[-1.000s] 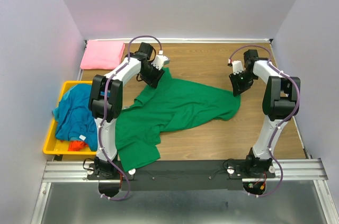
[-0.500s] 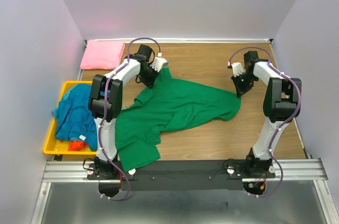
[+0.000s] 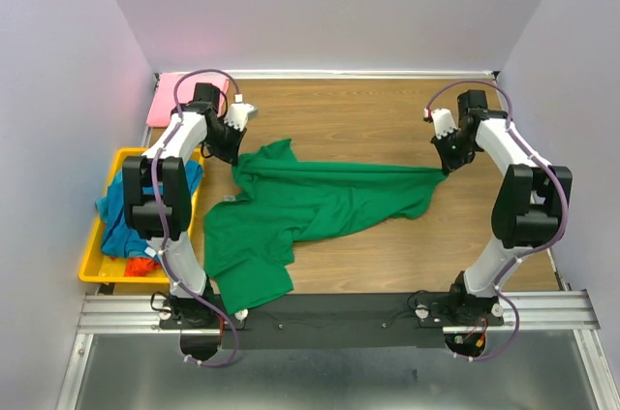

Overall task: Fold and stack the t-shirts
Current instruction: Flatten the tshirt out

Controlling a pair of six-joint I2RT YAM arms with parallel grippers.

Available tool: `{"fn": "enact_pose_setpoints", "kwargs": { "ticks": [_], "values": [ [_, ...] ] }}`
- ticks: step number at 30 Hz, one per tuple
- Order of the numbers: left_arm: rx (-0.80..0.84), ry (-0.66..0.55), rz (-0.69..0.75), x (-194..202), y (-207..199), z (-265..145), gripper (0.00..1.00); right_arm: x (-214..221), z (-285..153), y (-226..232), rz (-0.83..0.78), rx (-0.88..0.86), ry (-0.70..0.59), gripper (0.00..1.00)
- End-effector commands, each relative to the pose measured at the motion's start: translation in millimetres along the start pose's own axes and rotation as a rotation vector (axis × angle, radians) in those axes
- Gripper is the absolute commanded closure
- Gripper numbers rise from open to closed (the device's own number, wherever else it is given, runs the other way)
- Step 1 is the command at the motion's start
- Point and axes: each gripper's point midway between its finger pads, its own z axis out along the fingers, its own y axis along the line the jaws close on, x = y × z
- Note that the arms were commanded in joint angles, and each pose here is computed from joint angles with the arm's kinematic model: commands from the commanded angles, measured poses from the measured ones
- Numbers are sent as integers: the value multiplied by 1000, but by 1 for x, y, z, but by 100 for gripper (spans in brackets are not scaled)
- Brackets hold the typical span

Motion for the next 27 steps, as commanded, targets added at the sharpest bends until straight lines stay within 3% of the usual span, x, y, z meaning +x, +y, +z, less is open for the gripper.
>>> {"fn": "enact_pose_setpoints", "kwargs": {
  "ticks": [1,3,4,7,10,13,17,25,27],
  "values": [
    [-34,93,-7,30,14,6,94,27,12,6,-16,-38,90,100],
    [-9,111,-8,34,13,14,75,33,15,16,-3,-96,118,99],
    [8,128,-7,38,11,15,71,36,16,21,-3,-125,129,99],
    [3,63,28,13,16,7,60,45,13,39,12,-210,154,99],
    [9,-73,93,-38,12,-15,52,55,13,48,14,-229,166,99],
    [59,-116,190,-74,-8,-12,49,59,14,52,23,-240,172,100],
    [102,-123,240,-112,-27,21,46,56,12,50,35,-228,169,99],
    [103,-31,300,-112,-43,79,41,43,7,41,61,-191,141,100],
    [94,-27,309,-111,-46,87,35,40,6,41,67,-196,132,100]
  ]
}}
